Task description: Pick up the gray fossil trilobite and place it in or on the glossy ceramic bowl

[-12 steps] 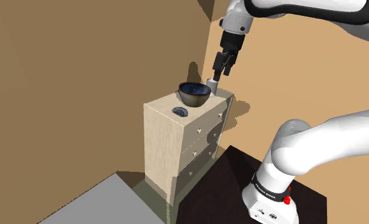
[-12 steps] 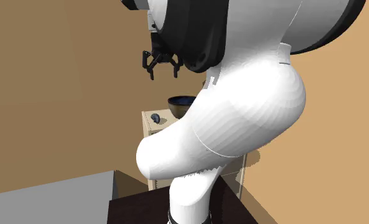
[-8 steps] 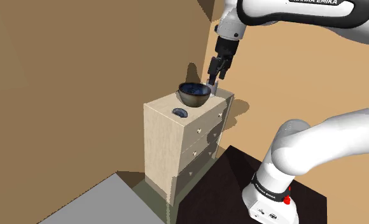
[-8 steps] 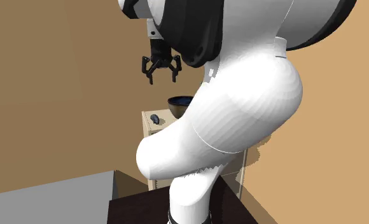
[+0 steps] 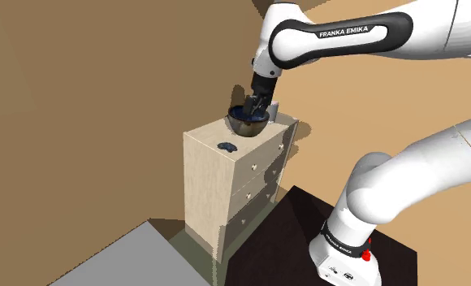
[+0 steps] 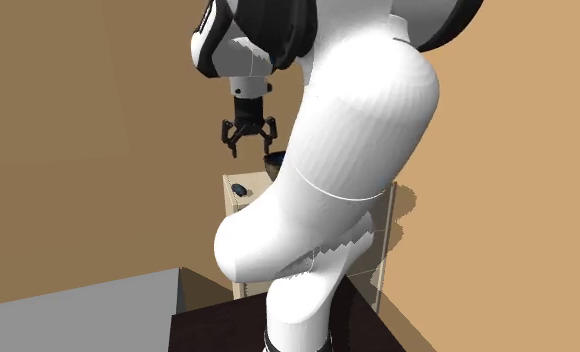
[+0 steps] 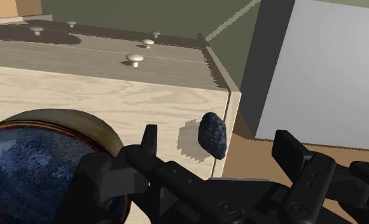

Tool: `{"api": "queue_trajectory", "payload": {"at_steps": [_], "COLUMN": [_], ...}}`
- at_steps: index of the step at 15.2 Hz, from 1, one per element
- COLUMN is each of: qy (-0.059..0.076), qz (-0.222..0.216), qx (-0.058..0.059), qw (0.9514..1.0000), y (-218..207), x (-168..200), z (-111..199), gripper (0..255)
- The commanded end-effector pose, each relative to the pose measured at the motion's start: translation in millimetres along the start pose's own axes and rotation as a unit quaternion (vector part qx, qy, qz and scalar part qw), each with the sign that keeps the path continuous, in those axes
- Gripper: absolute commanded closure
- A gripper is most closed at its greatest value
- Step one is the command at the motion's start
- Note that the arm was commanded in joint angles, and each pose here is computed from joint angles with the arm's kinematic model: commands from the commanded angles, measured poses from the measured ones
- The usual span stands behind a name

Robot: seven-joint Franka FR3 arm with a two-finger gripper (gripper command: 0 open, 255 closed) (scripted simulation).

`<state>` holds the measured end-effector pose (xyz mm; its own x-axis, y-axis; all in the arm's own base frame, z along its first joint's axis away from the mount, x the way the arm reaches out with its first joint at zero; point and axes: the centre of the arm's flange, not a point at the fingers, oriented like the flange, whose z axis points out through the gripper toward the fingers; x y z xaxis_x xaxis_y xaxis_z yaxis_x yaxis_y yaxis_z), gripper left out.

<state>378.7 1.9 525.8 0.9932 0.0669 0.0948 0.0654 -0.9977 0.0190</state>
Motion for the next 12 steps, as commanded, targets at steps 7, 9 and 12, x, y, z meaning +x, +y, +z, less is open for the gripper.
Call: {"api": "queue_trajectory", "payload": {"at_steps": [7, 9, 12], "qy": [0.011, 0.012, 0.012], "qz": [-0.002, -0.002, -0.002], "qx": [0.008, 0.009, 0.009], "qw": [0.9999, 0.9999, 0.9999], "y": [-3.8, -4.1, -4.4], "x": [54.6, 58.5, 58.9], "z": [90.6, 101.7, 117.6], "gripper": [0, 0, 0]}}
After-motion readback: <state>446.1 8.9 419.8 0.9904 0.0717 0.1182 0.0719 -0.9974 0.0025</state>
